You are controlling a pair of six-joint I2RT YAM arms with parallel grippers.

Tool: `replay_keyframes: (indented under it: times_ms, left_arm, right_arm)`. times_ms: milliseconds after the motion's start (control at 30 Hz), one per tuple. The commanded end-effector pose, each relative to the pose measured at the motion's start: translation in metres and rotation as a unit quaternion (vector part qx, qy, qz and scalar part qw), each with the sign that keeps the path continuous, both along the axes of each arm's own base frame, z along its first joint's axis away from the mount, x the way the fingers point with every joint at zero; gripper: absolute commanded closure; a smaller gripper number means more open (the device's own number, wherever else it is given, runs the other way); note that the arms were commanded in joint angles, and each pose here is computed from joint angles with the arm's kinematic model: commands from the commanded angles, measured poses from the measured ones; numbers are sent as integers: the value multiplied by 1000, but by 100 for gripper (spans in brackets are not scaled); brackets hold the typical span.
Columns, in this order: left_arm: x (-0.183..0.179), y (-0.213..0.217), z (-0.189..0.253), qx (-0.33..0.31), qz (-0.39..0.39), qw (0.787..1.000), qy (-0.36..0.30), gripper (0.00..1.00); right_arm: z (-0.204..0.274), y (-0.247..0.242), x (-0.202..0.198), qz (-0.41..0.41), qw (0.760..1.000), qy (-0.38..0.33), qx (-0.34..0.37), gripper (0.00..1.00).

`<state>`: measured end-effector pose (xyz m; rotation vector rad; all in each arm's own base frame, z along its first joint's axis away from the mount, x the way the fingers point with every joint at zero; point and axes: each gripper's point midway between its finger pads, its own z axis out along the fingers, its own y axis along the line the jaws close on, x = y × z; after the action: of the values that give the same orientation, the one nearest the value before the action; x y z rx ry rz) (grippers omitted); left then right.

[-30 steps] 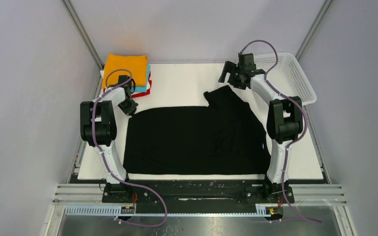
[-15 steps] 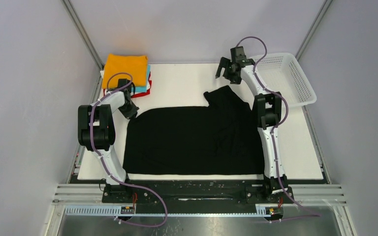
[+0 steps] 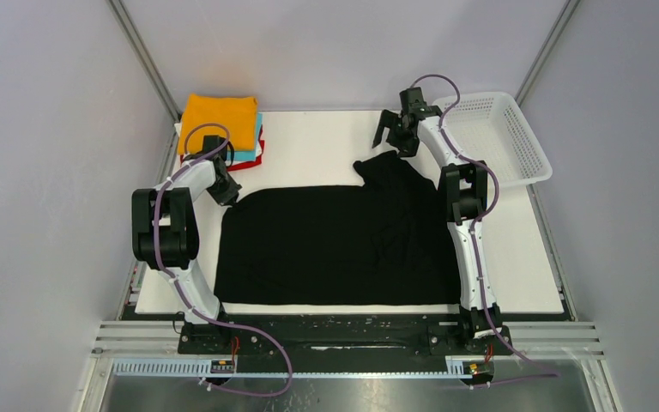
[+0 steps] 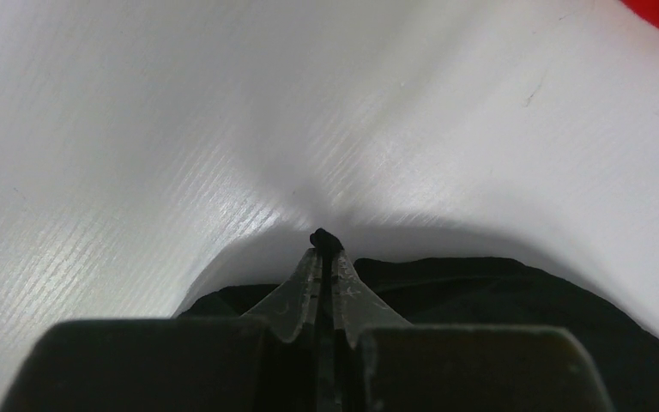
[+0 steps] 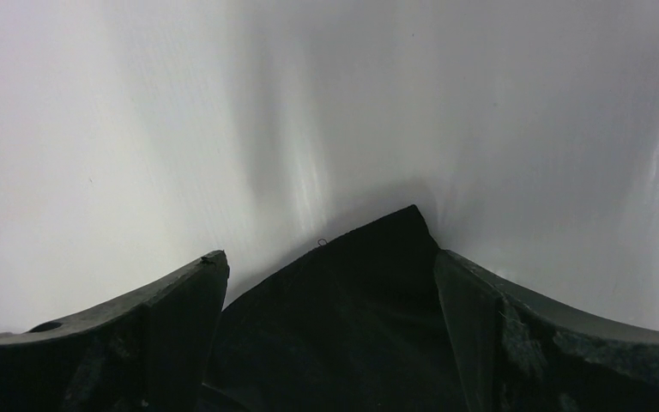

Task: Fold and stack the t-shirts
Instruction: Grab the side of the flattened tshirt furthest away from the robot with both arms

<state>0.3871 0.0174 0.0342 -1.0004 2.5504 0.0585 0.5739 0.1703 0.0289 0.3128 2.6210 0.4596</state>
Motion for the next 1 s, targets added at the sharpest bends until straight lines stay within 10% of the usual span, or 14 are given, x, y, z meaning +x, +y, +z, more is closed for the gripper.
replay_keyframes:
  times_ms: [0,433,700,967]
  left_arm:
    - [4,-2,15,-2,-6,1000,-26,100]
    - [1,0,22,4,-6,999,-34,100]
    - [5,-1,24,4,-5,999,-41,100]
    - [5,-2,37,-1,1,998,-68,100]
  right_arm:
    - [-3,1,-32,41,998,44,-29,2]
    - [-13,-18,-62,89,978,82,-171,39]
    - [11,-14,-32,75,982,14,-175,100]
    - [74,-13,-24,93,978,-86,-167,100]
